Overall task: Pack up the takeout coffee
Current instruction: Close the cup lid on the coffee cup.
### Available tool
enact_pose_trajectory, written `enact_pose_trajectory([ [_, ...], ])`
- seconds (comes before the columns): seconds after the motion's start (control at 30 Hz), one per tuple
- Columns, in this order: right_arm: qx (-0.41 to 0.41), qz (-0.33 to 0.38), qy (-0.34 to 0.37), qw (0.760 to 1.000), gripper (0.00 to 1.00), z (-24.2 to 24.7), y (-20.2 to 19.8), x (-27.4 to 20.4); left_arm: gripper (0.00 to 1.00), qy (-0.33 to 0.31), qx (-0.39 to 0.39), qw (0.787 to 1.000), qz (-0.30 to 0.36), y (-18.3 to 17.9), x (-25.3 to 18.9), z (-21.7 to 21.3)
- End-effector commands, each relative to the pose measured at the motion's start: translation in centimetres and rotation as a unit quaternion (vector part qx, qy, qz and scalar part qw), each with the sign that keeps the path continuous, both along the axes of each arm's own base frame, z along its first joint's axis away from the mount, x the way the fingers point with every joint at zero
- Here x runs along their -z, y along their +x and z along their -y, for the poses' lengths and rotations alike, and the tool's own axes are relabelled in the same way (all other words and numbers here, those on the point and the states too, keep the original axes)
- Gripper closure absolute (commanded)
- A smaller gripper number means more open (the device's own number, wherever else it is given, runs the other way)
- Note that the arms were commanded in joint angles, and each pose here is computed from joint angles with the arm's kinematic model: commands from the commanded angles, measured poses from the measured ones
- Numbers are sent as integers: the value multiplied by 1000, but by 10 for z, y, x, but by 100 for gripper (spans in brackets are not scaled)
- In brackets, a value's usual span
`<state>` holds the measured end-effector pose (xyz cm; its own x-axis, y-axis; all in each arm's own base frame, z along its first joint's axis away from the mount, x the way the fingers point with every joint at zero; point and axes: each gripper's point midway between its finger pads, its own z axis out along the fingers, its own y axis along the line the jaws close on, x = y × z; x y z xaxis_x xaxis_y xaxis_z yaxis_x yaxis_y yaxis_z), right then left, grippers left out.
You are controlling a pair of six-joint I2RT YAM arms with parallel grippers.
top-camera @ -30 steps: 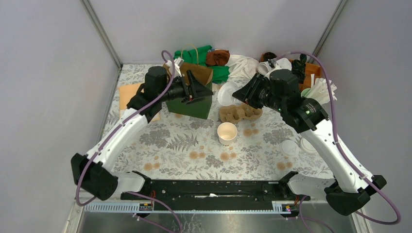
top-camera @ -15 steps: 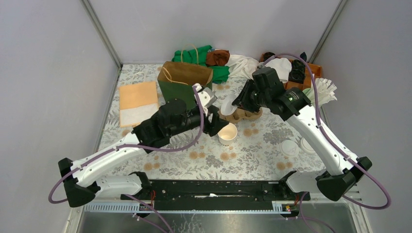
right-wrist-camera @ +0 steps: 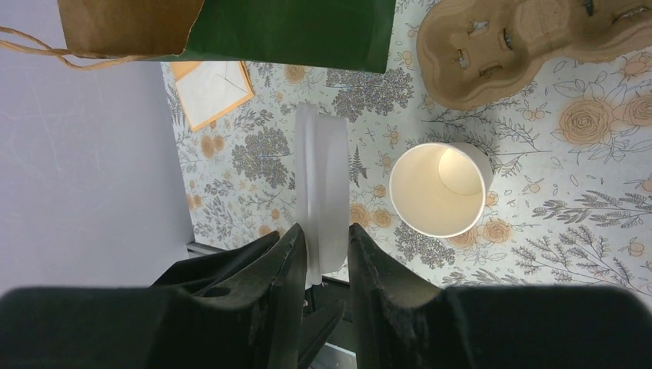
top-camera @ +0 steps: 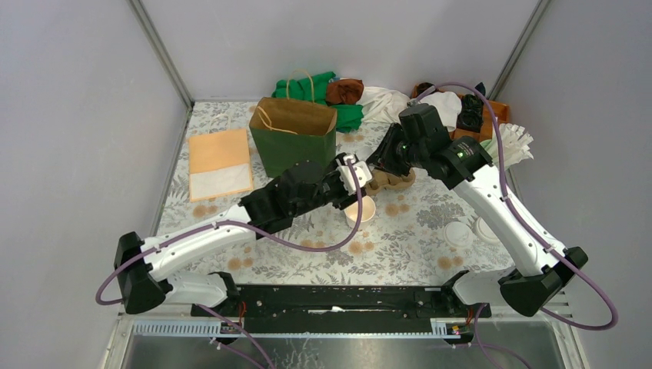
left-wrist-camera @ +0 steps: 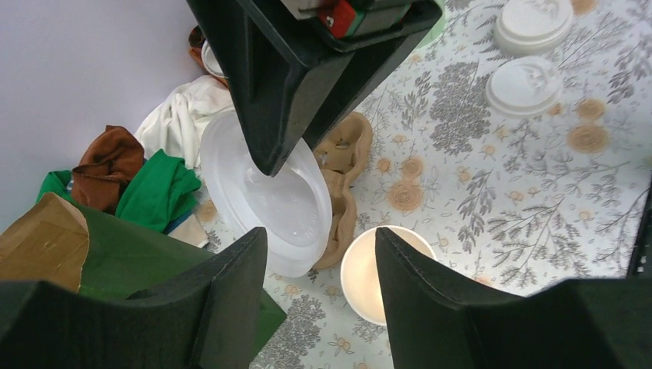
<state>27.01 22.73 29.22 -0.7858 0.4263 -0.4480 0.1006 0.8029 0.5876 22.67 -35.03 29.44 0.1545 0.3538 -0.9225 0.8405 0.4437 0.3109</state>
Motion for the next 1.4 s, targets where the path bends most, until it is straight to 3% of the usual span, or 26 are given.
enact_pose_trajectory([
  [0.0,3,12,18,1000,69,-4,3,-16,42,-14,-14,999,48,14,-18,7],
  [0.17,-6,8,27,1000,68,-8,-1,-17,42,-5,-24,998,55,21,-15,9],
  [0.33,-8,7,28,1000,69,-8,-1,-16,50,-7,-29,998,58,26,-15,14],
  [0.5,-9,7,29,1000,69,-8,-3,-16,71,-4,-35,998,58,30,-11,18],
  [0.67,-7,8,28,1000,66,-7,-3,-15,100,-3,-31,998,56,30,-10,20],
  [0.7,-6,9,28,1000,61,-6,-3,-15,100,-4,-29,998,54,29,-10,21],
  [0.8,-4,16,21,1000,27,-3,-1,-18,100,-16,-16,999,42,23,-9,23],
  [0.87,2,29,11,1000,13,2,1,-23,100,-30,-13,999,28,19,-10,23],
  [0.93,1,48,1,999,5,10,3,-28,100,-49,-13,999,13,16,-12,22],
  [1.13,-31,93,7,995,0,30,-3,-42,100,-134,4,988,-72,5,-26,17],
  [1.37,-123,118,95,981,0,21,-19,-55,100,-255,40,949,-179,-7,-49,-3],
])
